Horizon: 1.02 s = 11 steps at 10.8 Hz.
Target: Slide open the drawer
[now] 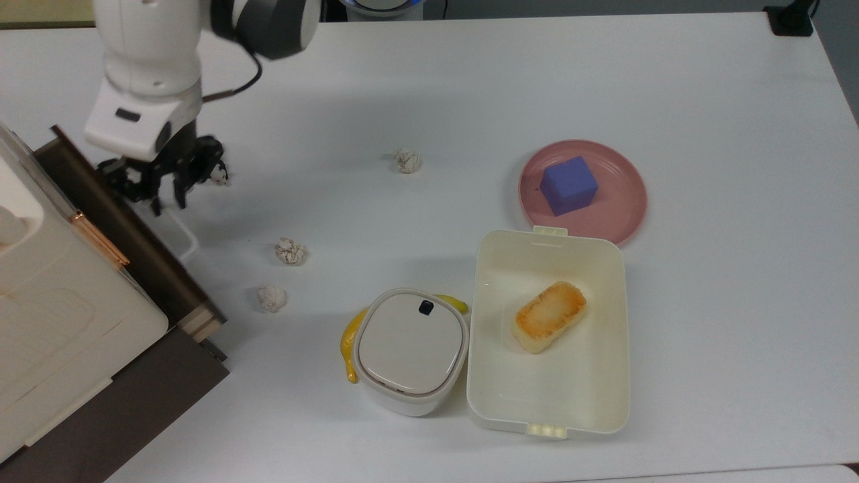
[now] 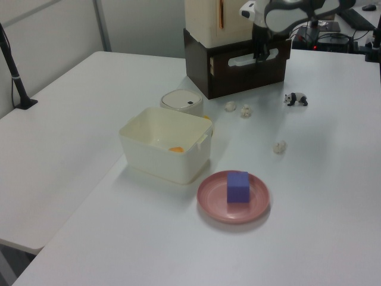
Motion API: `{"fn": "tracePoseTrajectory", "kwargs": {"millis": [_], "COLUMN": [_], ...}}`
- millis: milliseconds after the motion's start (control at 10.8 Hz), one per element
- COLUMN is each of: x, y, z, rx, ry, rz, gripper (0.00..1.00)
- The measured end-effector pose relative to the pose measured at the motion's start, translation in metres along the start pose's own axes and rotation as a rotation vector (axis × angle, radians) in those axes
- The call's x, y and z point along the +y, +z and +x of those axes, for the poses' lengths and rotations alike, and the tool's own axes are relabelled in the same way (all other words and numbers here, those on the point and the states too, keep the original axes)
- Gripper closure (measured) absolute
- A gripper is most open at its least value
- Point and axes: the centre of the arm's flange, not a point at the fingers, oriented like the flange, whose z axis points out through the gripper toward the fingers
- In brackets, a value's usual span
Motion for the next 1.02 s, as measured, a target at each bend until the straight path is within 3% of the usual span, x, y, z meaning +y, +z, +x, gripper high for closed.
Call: {"fn": "tracePoseTrajectory", "kwargs": {"millis": [278, 463, 834, 1019], "x": [-0.049, -0.074, -0.112, -0.131], "y": [-0.063, -0.078, -0.12, -0.132], "z": [0.013, 0.022, 0.033, 0.033], "rx": [-0.049, -0.077, -0.129, -0.19], "ry": [-0.026, -0.004, 0.516, 0.612], "rz": [0.139, 0.189, 0.248, 0.276], "gripper": [0.68, 0.63, 0.03, 0.0]}}
